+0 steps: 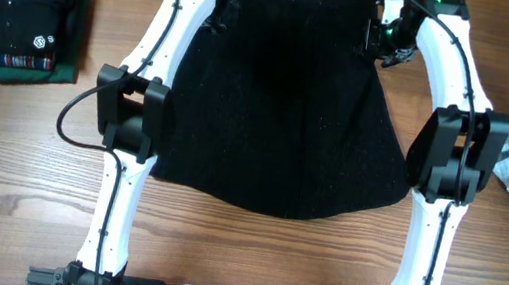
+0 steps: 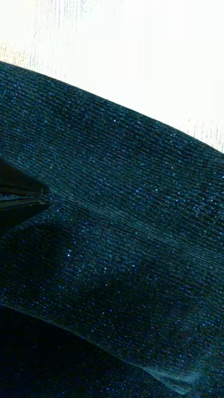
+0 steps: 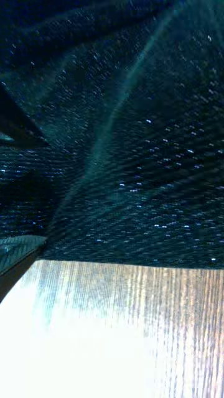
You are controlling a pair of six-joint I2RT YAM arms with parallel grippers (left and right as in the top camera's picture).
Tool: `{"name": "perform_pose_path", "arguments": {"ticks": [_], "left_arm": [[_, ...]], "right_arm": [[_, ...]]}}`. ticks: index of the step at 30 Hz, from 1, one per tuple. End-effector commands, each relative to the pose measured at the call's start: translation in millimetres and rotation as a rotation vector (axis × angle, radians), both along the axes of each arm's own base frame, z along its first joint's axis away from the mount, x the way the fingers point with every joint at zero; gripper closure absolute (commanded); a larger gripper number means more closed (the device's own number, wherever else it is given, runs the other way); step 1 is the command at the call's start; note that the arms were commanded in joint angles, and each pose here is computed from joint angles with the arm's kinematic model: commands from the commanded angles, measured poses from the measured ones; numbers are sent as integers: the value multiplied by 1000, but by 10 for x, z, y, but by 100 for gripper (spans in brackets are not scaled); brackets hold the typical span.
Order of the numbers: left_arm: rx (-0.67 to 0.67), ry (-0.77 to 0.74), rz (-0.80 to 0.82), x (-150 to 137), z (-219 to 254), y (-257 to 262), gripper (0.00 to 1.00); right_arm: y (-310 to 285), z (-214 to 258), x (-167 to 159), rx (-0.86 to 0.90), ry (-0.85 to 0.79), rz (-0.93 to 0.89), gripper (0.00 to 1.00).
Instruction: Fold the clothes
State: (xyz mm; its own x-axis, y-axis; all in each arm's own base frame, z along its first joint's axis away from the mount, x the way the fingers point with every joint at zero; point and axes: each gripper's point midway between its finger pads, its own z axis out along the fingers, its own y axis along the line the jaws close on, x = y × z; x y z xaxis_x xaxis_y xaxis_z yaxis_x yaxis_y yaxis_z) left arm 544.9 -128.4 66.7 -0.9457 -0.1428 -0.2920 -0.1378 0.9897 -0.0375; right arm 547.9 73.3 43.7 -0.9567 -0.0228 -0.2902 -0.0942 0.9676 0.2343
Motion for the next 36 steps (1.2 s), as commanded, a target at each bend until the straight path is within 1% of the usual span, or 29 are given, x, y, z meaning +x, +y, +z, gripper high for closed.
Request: {"name": "perform_pose_path", "arguments": {"ticks": [1, 3, 5, 7, 10, 11, 12, 14, 17, 18, 19, 21, 25, 27, 31, 34, 35, 36], "left_arm": [[-7, 22, -7, 2, -157, -52, 96], [-6, 25, -9, -1, -181, -63, 96], [-4, 31, -12, -7, -219, -79, 96], [-3, 36, -14, -14, -252, -92, 96], [-1, 41, -17, -18, -286, -109, 96], [0, 44, -18, -20, -308, -113, 96], [0, 46, -18, -22, -322, -115, 96], [1, 51, -19, -23, -358, -117, 96], [3, 56, -18, -26, -391, -114, 96], [3, 54, -19, -22, -390, -114, 96], [1, 48, -19, -6, -386, -118, 96], [-1, 40, -19, 11, -381, -123, 96], [-1, 39, -19, 15, -382, -124, 96], [-1, 40, -19, 13, -383, -124, 96], [-1, 42, -19, 9, -384, -123, 96], [-1, 42, -18, 7, -384, -122, 96], [0, 43, -19, 6, -385, -122, 96], [0, 45, -19, 1, -386, -123, 96]], "right_arm": [[17, -104, 53, 15, -6, 0, 56], [-48, -128, 87, -11, -13, -30, 56], [-107, -148, 124, -34, -25, -39, 54], [-156, -171, 151, -51, -32, -48, 50], [-221, -158, 204, -61, -52, -65, 38], [-255, -153, 229, -68, -60, -79, 35], [-275, -145, 252, -67, -68, -90, 34], [-296, -134, 278, -60, -77, -98, 33], [-250, -132, 268, -32, -73, -87, 38], [-231, -132, 259, -23, -69, -84, 41], [-189, -129, 245, -5, -64, -76, 48], [-120, -128, 233, 24, -59, -62, 57], [-54, -158, 222, 54, -49, -52, 72], [-50, -206, 214, 53, -41, -52, 82], [-50, -201, 232, 53, -49, -51, 85], [-49, -189, 263, 54, -62, -53, 84], [-59, -190, 271, 51, -64, -61, 77], [-63, -189, 276, 49, -66, -62, 73]]}}
